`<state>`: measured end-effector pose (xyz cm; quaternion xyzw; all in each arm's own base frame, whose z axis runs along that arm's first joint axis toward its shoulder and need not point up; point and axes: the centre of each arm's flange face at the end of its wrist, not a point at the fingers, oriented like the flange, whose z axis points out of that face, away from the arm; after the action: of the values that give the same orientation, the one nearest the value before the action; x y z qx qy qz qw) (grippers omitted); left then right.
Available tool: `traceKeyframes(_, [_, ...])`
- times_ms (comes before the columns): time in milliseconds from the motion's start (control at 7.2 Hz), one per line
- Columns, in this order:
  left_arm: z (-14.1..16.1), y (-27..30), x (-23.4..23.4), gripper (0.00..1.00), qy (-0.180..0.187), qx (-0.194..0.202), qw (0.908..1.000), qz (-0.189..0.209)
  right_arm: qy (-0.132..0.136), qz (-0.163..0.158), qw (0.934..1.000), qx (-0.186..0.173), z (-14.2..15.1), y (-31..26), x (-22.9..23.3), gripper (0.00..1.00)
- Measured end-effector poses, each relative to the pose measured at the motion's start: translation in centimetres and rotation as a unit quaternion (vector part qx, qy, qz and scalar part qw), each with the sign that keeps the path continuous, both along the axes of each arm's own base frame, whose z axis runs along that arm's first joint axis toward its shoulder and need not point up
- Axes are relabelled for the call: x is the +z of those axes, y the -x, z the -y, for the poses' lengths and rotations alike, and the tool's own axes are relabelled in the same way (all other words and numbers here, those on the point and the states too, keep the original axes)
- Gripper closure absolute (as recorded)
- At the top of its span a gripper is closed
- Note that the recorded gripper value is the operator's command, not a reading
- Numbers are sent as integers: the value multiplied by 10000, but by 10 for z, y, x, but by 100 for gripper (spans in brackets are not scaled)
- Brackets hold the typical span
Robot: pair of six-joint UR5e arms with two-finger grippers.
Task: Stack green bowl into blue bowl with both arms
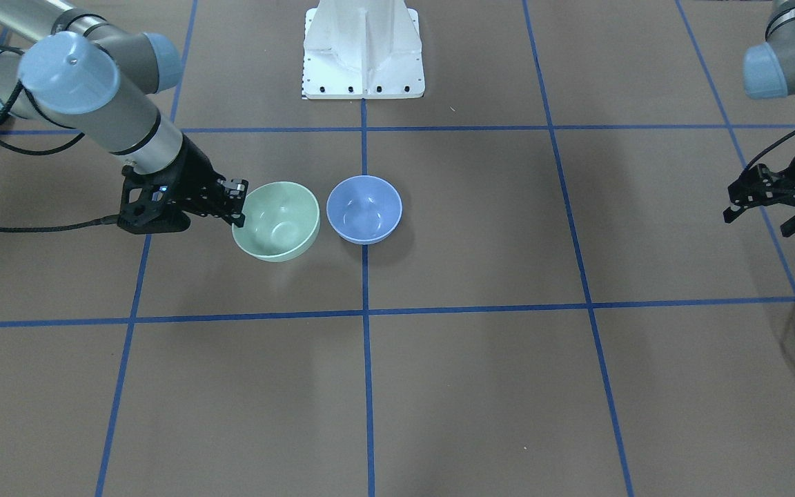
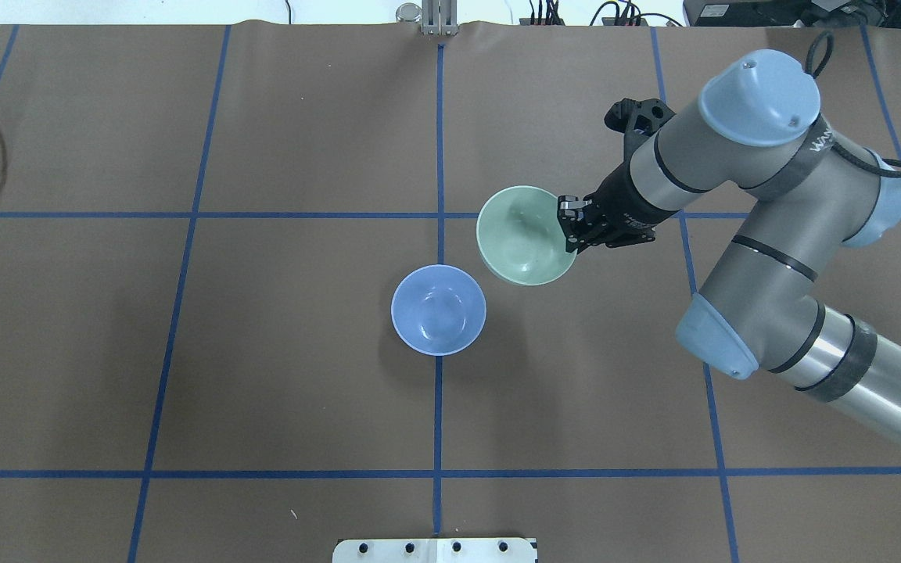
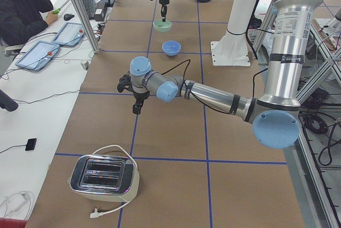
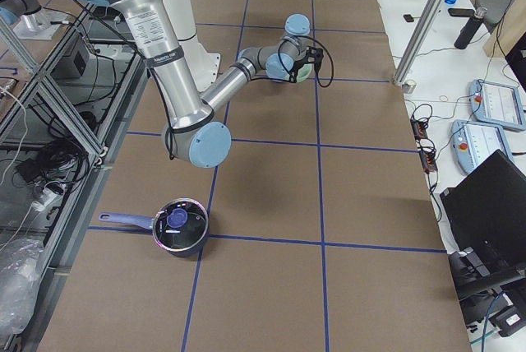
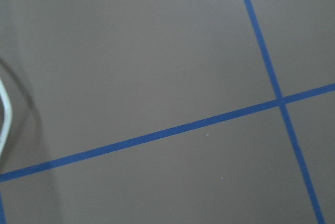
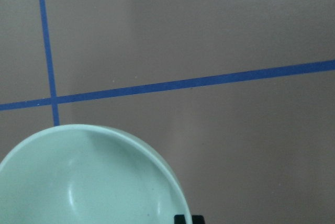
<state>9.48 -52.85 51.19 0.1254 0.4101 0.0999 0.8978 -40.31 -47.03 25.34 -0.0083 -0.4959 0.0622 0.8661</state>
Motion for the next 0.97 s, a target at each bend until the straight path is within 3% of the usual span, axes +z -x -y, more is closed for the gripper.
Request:
traceKeyframes(278, [-5,29,21,2,-83,6,10000,17,48,-53,10000,38,-24,26,-27,100])
traceKeyframes(972, [-6,59,39,2,-120,-14,9999,-23,-118,-343,9993,-110,-77,90,-26,100])
